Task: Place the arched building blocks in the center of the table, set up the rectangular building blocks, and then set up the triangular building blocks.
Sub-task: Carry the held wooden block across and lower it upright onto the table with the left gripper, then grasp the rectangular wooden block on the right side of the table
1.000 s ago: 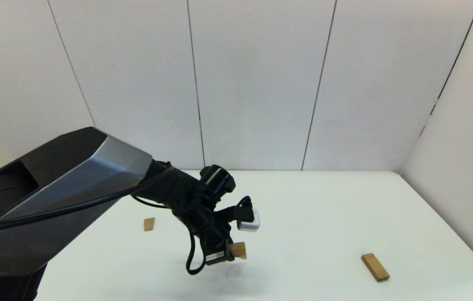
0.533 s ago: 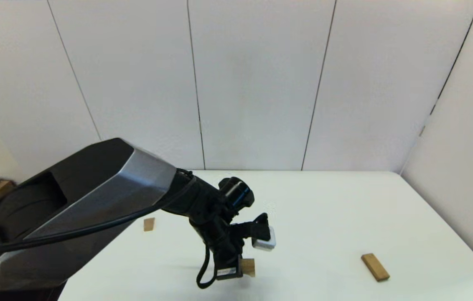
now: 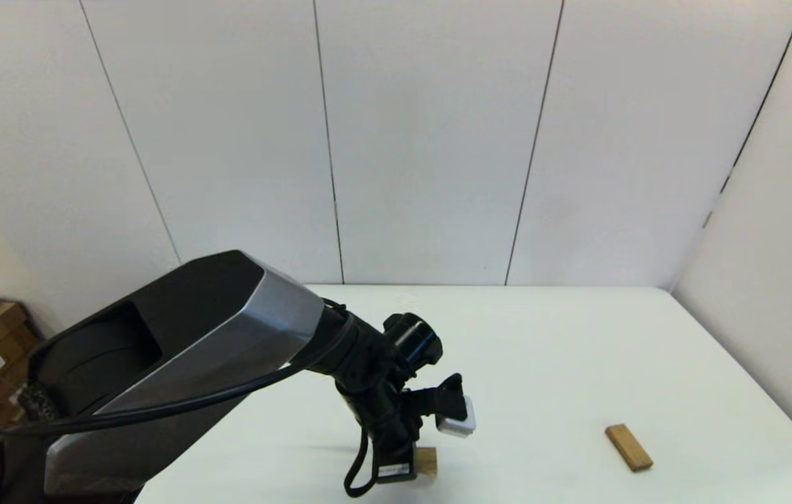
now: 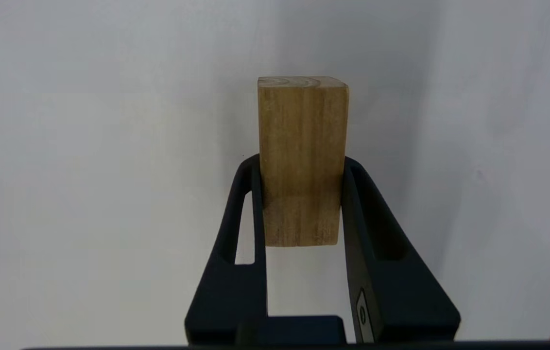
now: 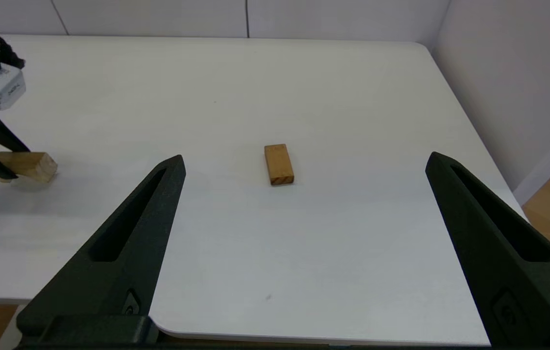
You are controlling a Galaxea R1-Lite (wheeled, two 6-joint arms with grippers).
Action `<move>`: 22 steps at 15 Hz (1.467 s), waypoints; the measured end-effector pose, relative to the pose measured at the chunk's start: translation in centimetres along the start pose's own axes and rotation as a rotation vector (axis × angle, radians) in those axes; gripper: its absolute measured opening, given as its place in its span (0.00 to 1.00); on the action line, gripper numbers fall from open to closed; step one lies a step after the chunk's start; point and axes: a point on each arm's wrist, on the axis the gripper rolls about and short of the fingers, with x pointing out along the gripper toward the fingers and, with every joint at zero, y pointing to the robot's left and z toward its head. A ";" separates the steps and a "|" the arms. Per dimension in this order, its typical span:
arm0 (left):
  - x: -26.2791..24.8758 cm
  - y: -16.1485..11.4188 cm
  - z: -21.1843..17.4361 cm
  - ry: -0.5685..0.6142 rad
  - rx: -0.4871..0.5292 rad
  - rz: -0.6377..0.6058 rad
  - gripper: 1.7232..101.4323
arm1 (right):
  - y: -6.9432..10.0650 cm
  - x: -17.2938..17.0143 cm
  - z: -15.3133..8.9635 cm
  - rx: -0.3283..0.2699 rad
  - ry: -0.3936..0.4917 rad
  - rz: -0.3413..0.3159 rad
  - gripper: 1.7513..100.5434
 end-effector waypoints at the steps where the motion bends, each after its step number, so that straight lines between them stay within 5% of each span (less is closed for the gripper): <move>1: 0.2 -0.1 0.2 -0.002 0.000 -0.001 0.25 | 0.0 0.0 0.0 0.000 0.000 0.000 0.97; 13: 0.5 -0.1 0.1 0.007 -0.008 -0.010 0.25 | 0.0 0.0 0.0 -0.001 0.000 0.000 0.97; 16: 0.7 -0.1 0.0 0.009 -0.008 -0.010 0.48 | 0.0 0.0 0.0 0.000 0.000 0.000 0.97; 22: -0.5 0.7 0.9 -0.034 -0.002 0.033 0.74 | 0.0 0.0 0.0 0.000 0.000 0.000 0.97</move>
